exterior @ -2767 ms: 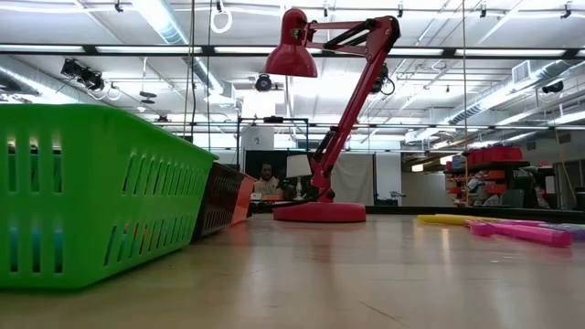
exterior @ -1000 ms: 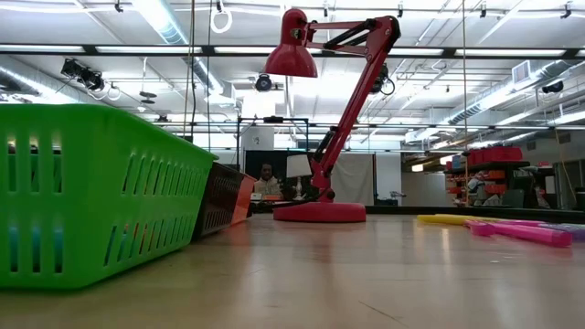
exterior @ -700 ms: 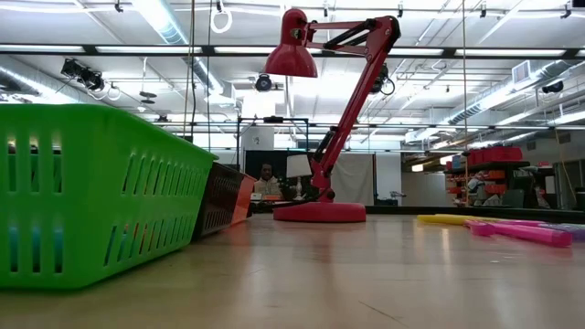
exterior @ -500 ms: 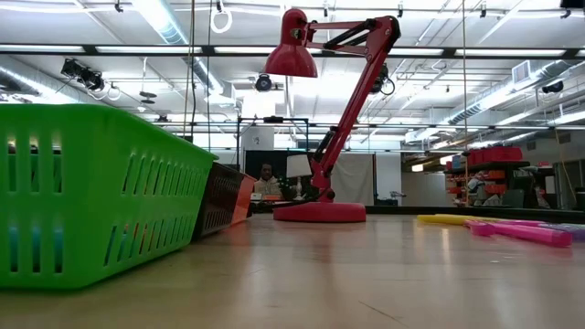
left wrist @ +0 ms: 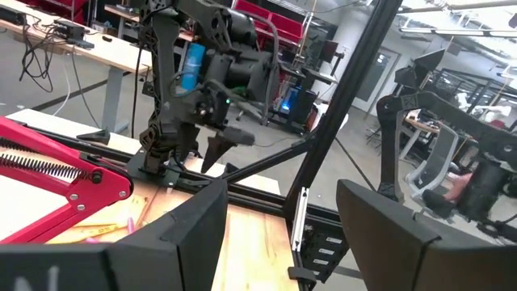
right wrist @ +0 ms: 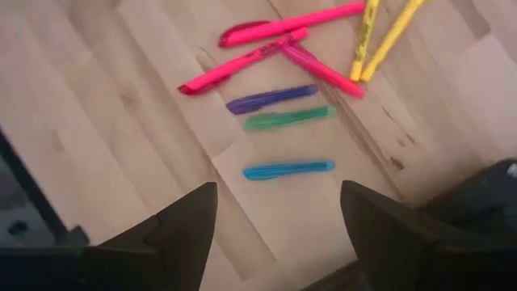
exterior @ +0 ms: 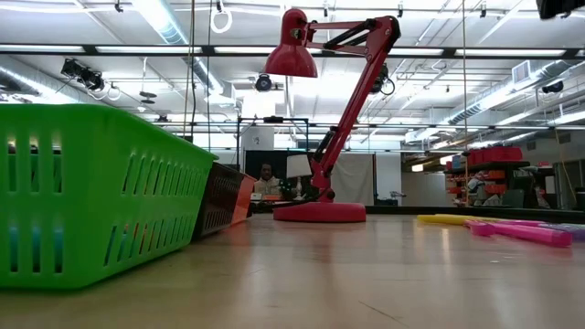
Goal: Pick & Place Markers
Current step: Put the blue pen into the black bin
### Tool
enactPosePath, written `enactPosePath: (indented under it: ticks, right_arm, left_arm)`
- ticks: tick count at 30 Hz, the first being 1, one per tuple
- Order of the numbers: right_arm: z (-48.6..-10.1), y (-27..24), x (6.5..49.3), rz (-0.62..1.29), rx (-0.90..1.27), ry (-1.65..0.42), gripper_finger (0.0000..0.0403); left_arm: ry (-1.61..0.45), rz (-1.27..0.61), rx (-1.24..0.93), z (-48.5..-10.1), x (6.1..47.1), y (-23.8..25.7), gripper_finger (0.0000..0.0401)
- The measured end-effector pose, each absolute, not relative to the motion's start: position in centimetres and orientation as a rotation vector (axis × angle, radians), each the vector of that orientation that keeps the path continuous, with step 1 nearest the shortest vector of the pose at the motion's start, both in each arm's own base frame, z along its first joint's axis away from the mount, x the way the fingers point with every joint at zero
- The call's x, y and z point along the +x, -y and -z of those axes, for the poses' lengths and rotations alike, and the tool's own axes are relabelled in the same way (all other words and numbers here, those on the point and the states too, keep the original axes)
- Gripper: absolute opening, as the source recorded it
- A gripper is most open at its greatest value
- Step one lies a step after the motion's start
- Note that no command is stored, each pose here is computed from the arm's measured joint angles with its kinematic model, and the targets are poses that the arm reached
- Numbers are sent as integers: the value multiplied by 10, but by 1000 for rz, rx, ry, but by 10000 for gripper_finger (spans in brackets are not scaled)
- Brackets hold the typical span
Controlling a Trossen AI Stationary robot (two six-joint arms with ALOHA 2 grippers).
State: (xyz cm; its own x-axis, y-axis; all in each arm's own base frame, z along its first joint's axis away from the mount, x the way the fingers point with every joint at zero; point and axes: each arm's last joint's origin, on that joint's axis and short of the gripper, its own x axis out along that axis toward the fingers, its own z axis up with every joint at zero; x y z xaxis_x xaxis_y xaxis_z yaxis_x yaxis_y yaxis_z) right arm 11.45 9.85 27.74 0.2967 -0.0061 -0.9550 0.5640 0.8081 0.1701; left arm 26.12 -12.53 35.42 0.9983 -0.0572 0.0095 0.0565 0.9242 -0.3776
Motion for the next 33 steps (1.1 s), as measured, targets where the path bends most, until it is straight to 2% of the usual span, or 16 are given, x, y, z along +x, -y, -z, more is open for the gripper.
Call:
enactPosePath:
  ticks: [14, 19, 25, 33]
  right_arm:
    - [-207, -94, 112, 882, 1063, -1187, 265]
    - [-185, -90, 114, 989, 1235, -1121, 265]
    - [-164, -79, 114, 1122, 1354, -1054, 265]
    - [-148, -70, 116, 1179, 1421, -1042, 265]
  left_arm:
    - [-10, 74, -385, -354, 261, 126, 238]
    - [-16, 102, -384, -354, 261, 127, 238]
    - [-24, 100, -380, -353, 261, 127, 238]
    - [-44, 143, -374, -352, 261, 128, 238]
